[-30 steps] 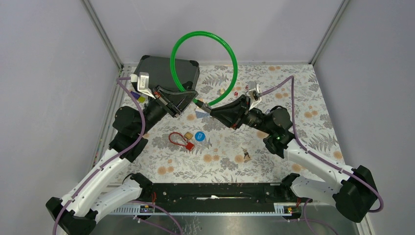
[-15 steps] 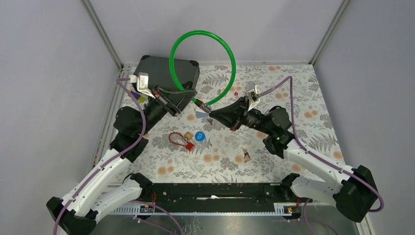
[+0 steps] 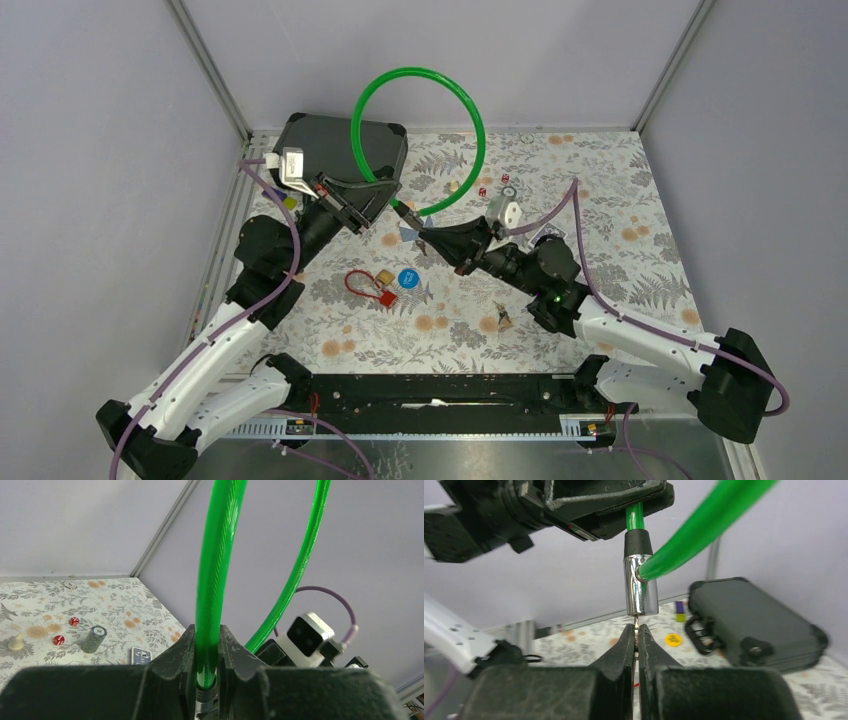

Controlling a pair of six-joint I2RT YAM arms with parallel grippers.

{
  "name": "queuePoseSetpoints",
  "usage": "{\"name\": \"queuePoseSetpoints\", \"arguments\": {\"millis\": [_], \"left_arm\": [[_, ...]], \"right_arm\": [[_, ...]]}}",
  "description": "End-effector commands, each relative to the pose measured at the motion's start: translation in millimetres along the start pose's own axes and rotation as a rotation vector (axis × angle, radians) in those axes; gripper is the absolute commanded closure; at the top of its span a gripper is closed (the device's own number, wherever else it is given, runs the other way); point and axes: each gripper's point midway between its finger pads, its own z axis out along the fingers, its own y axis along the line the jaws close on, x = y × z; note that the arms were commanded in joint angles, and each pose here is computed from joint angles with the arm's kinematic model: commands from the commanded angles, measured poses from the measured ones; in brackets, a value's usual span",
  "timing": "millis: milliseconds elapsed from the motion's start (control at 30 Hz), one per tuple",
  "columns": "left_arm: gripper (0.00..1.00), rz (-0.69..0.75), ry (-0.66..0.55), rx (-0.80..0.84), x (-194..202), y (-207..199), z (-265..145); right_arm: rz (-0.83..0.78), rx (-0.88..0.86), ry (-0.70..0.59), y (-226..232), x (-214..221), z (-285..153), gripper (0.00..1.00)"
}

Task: Lock with the key
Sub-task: Lock the lock.

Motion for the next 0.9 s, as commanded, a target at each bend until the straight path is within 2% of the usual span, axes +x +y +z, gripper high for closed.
{"name": "queuePoseSetpoints", "arguments": {"millis": [0, 233, 567, 867], "left_arm": [[1.00, -0.010, -0.082, 0.119, -26, -34, 1], [1.00, -0.007, -0.081, 0.110, -25, -32, -1], [1.00, -0.021, -0.069, 0.113, -21, -31, 4], [1.00, -0.050, -0.067, 0.062, -17, -23, 8]], "right_arm": [[-0.231, 0.166, 0.000, -28, 6, 1, 1.00], [-0.384, 0.309, -0.022, -45, -4, -6, 1.00], [-0.481, 0.379, -0.040, -46, -10, -11, 1.00], [-0.635, 0.536, -0.019, -60, -21, -12, 1.00]]}}
